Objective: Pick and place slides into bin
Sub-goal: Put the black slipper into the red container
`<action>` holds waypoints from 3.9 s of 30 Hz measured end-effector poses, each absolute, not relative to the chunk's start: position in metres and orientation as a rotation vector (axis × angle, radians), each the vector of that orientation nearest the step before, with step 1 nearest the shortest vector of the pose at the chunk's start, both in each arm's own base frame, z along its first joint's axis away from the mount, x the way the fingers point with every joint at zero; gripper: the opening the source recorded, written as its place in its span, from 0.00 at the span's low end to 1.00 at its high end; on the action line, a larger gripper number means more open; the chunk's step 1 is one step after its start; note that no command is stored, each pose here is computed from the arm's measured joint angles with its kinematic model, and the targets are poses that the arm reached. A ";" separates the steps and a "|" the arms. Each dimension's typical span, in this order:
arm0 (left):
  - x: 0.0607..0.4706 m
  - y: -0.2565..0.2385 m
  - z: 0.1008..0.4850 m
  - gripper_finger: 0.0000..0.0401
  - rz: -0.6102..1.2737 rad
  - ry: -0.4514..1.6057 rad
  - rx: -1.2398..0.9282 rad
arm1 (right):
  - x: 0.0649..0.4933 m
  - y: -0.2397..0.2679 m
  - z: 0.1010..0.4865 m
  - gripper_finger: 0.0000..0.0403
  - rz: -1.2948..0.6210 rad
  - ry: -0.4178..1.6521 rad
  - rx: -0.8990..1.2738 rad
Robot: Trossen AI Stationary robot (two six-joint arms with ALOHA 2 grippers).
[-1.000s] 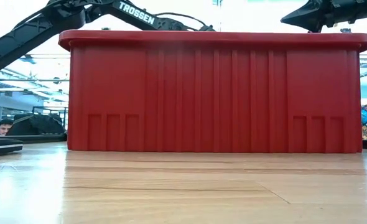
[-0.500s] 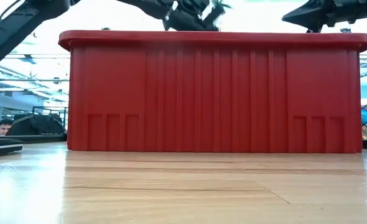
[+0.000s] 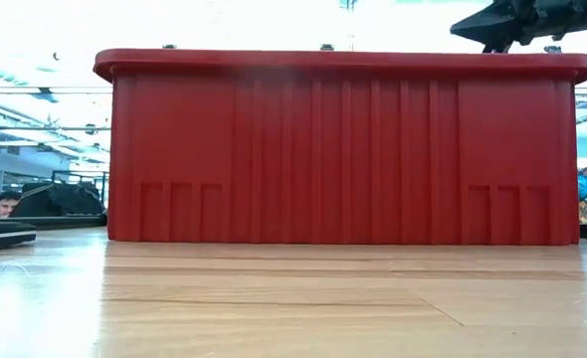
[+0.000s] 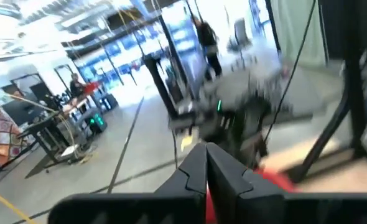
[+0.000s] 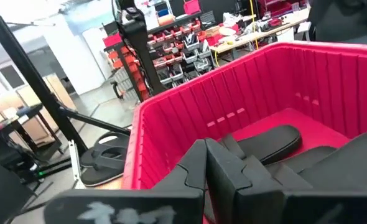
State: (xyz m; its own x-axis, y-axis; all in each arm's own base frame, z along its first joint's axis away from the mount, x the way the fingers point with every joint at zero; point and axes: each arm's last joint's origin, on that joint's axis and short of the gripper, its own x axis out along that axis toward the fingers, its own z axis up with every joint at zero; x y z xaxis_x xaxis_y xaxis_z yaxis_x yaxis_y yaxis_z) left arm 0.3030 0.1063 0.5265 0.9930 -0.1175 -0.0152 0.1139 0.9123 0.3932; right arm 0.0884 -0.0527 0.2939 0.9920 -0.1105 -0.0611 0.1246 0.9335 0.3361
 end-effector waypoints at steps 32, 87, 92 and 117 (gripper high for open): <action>0.181 -0.068 0.454 0.00 0.028 0.459 -0.138 | 0.104 -0.056 0.313 0.00 0.245 -0.073 0.124; 0.135 -0.173 0.220 0.48 -0.295 1.177 -1.013 | 0.211 -0.041 0.368 0.00 0.357 0.021 0.117; 0.132 -0.172 0.220 0.59 -0.379 1.214 -0.919 | 0.211 -0.041 0.368 0.00 0.356 0.019 0.136; 0.129 -0.144 0.200 0.60 -0.518 1.248 -0.226 | 0.211 -0.041 0.368 0.00 0.356 0.053 0.323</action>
